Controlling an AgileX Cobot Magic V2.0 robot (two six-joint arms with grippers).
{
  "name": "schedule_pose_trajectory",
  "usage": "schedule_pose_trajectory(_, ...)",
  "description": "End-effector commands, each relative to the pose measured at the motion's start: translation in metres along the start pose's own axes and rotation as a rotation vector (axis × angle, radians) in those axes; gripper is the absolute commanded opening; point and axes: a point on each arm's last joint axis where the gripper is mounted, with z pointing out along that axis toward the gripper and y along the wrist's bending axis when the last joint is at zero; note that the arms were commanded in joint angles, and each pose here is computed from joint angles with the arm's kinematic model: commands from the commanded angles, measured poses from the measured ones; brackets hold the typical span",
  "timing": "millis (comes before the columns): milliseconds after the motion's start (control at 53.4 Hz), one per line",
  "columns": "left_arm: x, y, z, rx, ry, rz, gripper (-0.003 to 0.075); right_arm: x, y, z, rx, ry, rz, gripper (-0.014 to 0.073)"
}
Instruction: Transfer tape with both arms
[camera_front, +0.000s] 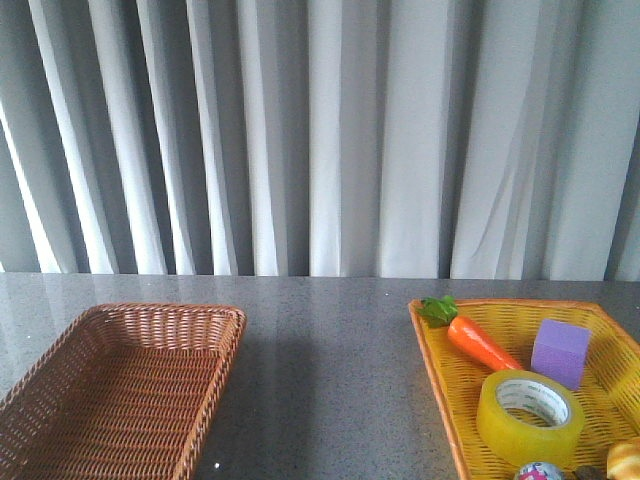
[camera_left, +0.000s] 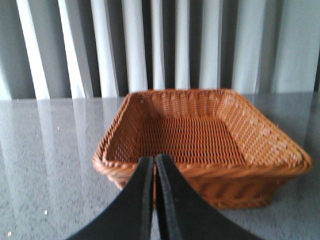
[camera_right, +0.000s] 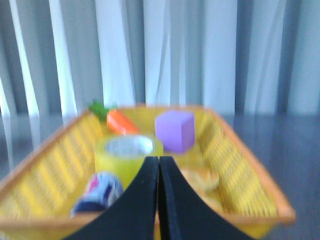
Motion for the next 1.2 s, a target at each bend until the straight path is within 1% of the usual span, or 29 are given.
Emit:
schedule_pose_trajectory(0, -0.033, 0.001, -0.006, -0.008, -0.283, -0.021, -0.0006, -0.038, 0.002, -0.008, -0.018, -0.391, -0.019, -0.0008)
schedule_pose_trajectory(56, -0.044, 0.002, -0.010, -0.016, -0.408, -0.018, -0.0006, -0.061, 0.004, -0.015, -0.031, -0.551, -0.036, -0.0008)
schedule_pose_trajectory(112, -0.056, 0.003, -0.016, -0.020, -0.545, -0.054, -0.0006, -0.081, 0.006, -0.021, -0.040, -0.646, -0.049, -0.0008)
schedule_pose_trajectory(169, -0.070, 0.005, -0.022, -0.021, -0.645, -0.114, -0.0006, -0.103, 0.006, -0.024, -0.040, -0.689, -0.051, -0.0008)
schedule_pose_trajectory(243, -0.092, 0.006, -0.027, -0.030, -0.663, -0.145, -0.0006, -0.127, 0.007, -0.023, -0.034, -0.678, -0.052, -0.0008)
schedule_pose_trajectory(356, -0.128, 0.004, -0.017, -0.037, -0.531, -0.053, -0.0006, -0.159, 0.006, -0.005, -0.021, -0.541, -0.049, -0.0008)
schedule_pose_trajectory(431, -0.150, 0.002, 0.002, -0.023, -0.417, -0.046, -0.0006, -0.175, 0.006, 0.020, -0.005, -0.386, -0.073, -0.0008)
schedule_pose_trajectory(468, -0.168, 0.000, 0.011, -0.014, -0.380, -0.046, -0.0006, -0.184, 0.005, 0.029, -0.003, -0.340, -0.071, -0.0008)
schedule_pose_trajectory(543, -0.188, -0.002, 0.033, 0.003, -0.265, -0.027, -0.0006, -0.194, 0.006, 0.052, -0.013, -0.222, -0.063, -0.0008)
schedule_pose_trajectory(599, -0.203, -0.003, 0.047, 0.008, -0.217, -0.005, -0.0006, -0.196, 0.008, 0.072, -0.031, -0.135, -0.064, -0.0008)
schedule_pose_trajectory(674, -0.210, -0.004, 0.074, 0.014, -0.139, -0.008, -0.0006, -0.190, 0.011, 0.098, -0.050, -0.006, -0.071, -0.0008)
schedule_pose_trajectory(749, -0.215, -0.004, 0.093, 0.017, -0.091, -0.013, -0.0006, -0.179, 0.012, 0.120, -0.049, 0.120, -0.070, -0.0008)
schedule_pose_trajectory(787, -0.218, -0.004, 0.100, 0.016, -0.089, -0.013, -0.0006, -0.172, 0.013, 0.128, -0.048, 0.159, -0.072, -0.0008)
schedule_pose_trajectory(880, -0.217, -0.004, 0.113, 0.011, -0.085, -0.013, -0.0006, -0.161, 0.013, 0.141, -0.048, 0.212, -0.075, -0.0008)
schedule_pose_trajectory(974, -0.217, -0.003, 0.118, 0.006, -0.100, -0.016, -0.0006, -0.153, 0.013, 0.151, -0.050, 0.241, -0.080, -0.0008)
schedule_pose_trajectory(1030, -0.217, -0.003, 0.120, 0.003, -0.110, -0.020, -0.0006, -0.149, 0.014, 0.155, -0.050, 0.258, -0.082, -0.0007)
schedule_pose_trajectory(1180, -0.213, -0.003, 0.124, 0.006, -0.077, -0.016, -0.0004, -0.145, 0.014, 0.159, -0.050, 0.280, -0.083, 0.0000)
